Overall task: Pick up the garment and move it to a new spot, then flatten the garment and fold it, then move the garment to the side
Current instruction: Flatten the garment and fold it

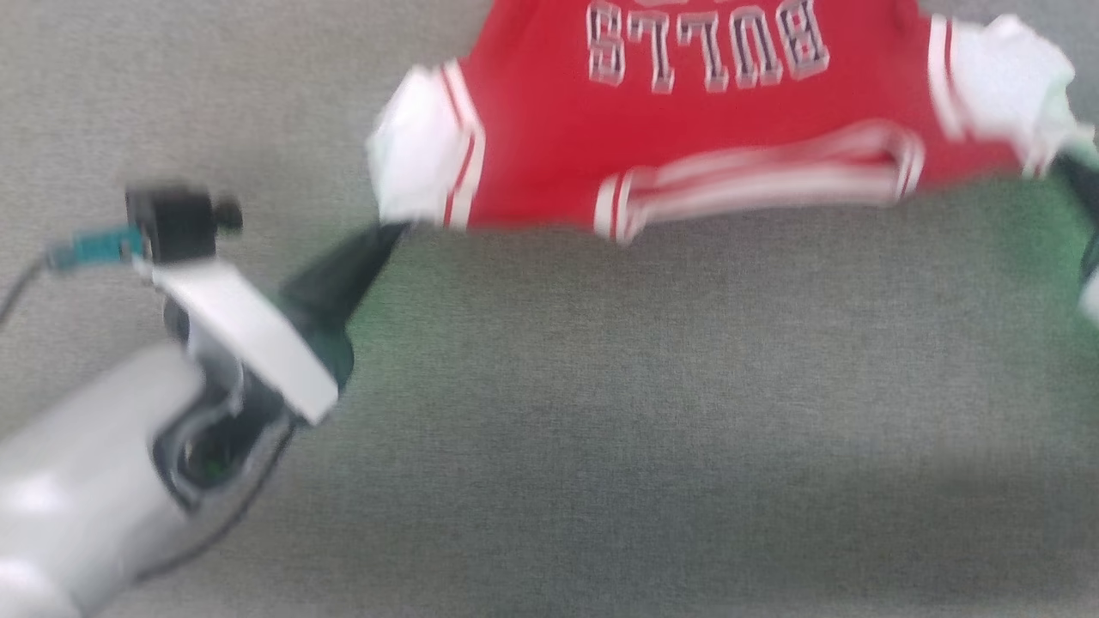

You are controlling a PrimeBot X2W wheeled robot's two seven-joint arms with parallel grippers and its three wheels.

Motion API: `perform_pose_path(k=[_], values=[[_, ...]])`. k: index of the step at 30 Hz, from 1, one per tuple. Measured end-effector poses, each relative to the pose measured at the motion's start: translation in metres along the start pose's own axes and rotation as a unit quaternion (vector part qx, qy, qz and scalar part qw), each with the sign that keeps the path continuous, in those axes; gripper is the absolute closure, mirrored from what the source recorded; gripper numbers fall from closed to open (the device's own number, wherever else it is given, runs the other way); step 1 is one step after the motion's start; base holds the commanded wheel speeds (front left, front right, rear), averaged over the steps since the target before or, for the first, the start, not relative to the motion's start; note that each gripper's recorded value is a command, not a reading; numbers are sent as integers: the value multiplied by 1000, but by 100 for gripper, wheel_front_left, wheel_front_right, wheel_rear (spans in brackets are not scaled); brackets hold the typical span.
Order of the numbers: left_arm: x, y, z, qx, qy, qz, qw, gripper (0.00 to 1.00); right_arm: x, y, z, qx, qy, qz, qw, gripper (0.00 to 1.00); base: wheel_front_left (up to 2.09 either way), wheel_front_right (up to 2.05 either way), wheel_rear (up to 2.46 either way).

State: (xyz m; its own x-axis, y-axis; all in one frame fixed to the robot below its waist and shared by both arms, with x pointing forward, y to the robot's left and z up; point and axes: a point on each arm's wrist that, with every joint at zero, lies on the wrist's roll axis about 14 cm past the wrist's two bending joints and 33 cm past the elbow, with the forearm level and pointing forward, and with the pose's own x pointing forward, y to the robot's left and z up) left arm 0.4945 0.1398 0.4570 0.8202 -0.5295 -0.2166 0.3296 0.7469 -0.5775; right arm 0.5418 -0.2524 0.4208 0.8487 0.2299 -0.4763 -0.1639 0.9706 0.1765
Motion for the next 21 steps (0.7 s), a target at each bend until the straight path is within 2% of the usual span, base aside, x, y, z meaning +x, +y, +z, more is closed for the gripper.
perform_pose_path(k=[1,6,12,21], values=[[0,0,0,0,0,0,1000,100,0,0,0,0,0,0,1000,100,0,0,0],[-35,-2,-24,4,12,9,1000,100,-38,12,-54,39,65,22,997,100,0,0,0],[-72,2,-40,14,19,28,999,100,-81,20,-84,58,96,33,993,100,0,0,0],[-117,-1,-77,-16,64,41,997,100,-146,35,-132,71,164,31,983,100,0,0,0]])
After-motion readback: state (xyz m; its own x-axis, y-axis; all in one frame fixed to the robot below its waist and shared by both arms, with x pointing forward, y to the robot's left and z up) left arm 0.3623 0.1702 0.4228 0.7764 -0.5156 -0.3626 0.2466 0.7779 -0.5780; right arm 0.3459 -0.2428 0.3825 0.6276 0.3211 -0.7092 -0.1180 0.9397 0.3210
